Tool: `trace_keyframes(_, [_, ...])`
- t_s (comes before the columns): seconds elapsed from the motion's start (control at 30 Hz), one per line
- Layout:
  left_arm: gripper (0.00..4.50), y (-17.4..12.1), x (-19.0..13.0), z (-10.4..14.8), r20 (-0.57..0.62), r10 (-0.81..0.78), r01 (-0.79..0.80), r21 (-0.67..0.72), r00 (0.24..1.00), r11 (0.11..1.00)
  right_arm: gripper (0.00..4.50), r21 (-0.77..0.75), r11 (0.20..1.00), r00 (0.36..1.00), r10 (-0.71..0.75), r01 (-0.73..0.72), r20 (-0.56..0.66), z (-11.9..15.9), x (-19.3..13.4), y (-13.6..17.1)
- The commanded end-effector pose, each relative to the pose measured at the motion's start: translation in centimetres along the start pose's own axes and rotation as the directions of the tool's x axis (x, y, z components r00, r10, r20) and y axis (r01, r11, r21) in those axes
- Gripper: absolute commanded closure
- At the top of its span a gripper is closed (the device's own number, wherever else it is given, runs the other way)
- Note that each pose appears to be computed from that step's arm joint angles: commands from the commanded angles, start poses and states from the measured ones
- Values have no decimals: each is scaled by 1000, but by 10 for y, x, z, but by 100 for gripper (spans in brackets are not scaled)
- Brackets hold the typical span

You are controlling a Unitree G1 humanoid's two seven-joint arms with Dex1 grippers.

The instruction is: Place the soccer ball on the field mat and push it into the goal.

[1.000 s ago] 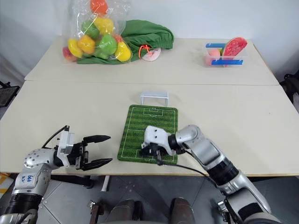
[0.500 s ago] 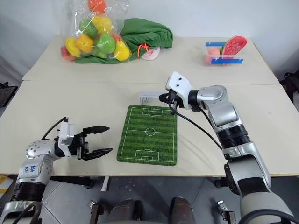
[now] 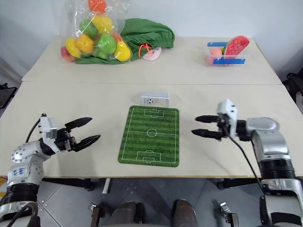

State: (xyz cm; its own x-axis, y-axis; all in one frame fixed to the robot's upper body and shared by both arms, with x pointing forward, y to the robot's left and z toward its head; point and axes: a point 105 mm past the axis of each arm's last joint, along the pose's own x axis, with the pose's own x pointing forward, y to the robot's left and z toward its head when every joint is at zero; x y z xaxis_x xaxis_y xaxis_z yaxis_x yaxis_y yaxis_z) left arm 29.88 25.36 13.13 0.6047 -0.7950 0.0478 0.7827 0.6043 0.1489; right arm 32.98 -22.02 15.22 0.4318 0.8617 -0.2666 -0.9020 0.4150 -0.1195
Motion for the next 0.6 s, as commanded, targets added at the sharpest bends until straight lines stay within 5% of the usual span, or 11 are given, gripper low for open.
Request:
trace_keyframes(0.03, [0,6,-16,8,14,43,-43,18,999,999,10,-45,999,999,-2,3,33,2,-19,-3])
trace_keyframes(0.37, [0,12,-31,11,6,89,-89,14,996,996,2,-46,996,997,-73,71,-36,-25,-41,-11])
trace_keyframes(0.6, [0,15,-32,20,34,111,-112,12,993,994,2,-43,985,984,-166,169,67,-15,-37,-10])
